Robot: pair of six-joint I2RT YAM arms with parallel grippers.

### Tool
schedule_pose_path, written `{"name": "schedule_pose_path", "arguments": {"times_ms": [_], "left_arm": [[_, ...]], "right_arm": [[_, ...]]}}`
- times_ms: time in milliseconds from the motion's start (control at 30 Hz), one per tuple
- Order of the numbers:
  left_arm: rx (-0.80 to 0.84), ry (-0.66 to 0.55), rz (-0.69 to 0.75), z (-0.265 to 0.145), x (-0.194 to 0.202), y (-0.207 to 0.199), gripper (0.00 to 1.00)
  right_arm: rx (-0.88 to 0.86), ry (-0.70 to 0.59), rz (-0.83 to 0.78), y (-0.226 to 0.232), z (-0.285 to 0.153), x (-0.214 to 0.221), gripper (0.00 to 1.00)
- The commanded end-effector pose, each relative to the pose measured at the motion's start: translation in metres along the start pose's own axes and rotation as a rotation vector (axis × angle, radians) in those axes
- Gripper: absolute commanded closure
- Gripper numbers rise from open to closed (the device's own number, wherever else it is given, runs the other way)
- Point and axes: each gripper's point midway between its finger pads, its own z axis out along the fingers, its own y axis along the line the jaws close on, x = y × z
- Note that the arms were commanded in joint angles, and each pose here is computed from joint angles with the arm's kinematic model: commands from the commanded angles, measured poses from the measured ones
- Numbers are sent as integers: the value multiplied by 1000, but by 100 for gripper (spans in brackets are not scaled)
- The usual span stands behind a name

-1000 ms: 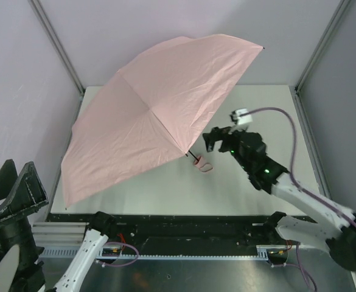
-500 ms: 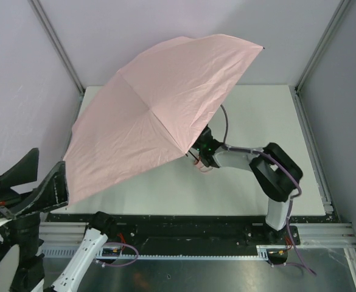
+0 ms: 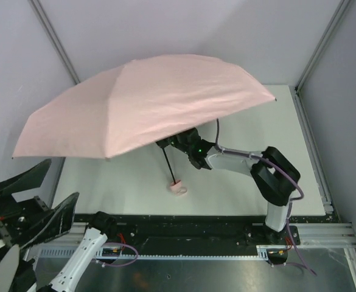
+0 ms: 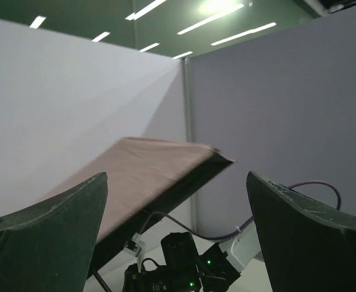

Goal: Put away the umbrella

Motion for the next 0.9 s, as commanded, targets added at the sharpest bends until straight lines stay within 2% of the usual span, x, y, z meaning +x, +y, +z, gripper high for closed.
{"name": "schedule_pose_path", "arguments": {"times_ms": [0,100,233,433,567,733,867], "left_arm": [[184,-55,-15,-5,-31,-36,1],[240,-88,-20,-15,-47,-49,1],[253,-90,-45,-23,-46,-51,1],[249,26,-157,-14,-1,-45,6],[196,204,-343,3,66,-32,6],[89,563,-636,18,202,-14,10],[4,762,-734,15,280,-1,9]], "right_arm": [[29,-184,113,38,-44,-109,99],[40,-227,209,47,-72,-142,100],[34,-249,327,51,-104,-170,100],[-10,-357,454,51,-135,-199,100],[-59,-446,517,48,-142,-208,100],[-164,-547,564,48,-138,-216,100],[-297,-574,598,55,-131,-218,100]]}}
